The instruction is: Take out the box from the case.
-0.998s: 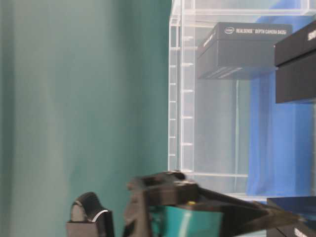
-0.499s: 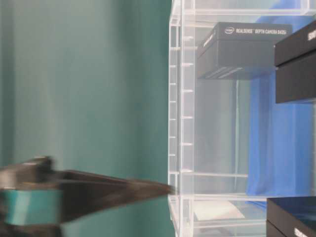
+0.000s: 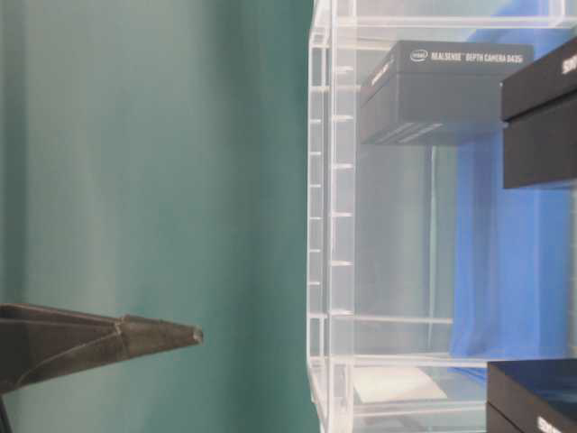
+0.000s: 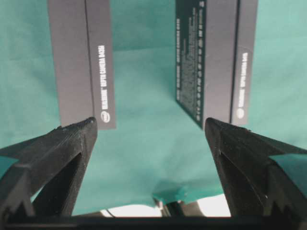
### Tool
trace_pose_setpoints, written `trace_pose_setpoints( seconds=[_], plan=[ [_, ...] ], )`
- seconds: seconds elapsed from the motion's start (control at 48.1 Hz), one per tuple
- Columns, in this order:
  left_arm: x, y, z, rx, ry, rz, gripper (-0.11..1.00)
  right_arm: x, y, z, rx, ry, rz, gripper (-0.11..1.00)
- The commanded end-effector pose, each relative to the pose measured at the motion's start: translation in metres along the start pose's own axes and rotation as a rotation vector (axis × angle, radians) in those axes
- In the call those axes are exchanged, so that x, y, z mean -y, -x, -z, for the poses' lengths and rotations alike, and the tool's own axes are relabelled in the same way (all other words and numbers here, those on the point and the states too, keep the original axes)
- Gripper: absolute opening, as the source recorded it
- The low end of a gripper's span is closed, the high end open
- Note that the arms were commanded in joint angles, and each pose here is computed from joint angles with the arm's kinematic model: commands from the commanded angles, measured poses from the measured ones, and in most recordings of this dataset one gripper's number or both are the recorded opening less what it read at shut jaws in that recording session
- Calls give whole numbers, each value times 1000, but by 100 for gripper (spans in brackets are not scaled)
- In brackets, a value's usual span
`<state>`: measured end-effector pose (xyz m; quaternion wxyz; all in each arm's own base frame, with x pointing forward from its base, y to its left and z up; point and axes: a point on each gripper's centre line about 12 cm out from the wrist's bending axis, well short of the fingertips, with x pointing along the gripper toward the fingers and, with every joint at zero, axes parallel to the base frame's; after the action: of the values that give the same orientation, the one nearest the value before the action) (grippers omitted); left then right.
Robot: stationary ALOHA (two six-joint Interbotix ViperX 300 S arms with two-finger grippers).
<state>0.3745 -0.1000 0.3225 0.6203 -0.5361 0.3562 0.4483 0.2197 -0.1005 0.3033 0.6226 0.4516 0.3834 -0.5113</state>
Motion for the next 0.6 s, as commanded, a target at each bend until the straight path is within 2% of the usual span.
trace_pose_setpoints(
  seconds=[0.0,0.208,0.416,0.582],
  plan=[
    [2,20,-2,-17,5,48,98,-1,7,-2,9,-3,-21,94],
    [-12,37,2,-21,-8,23,97,-1,7,-1,8,-2,-22,94],
    [-50,63,4,-1,-30,-78,97,-1,7,-2,10,-2,-21,94],
    [-78,72,4,-18,-27,-78,97,-1,7,-2,9,-3,-21,94]
  ],
)
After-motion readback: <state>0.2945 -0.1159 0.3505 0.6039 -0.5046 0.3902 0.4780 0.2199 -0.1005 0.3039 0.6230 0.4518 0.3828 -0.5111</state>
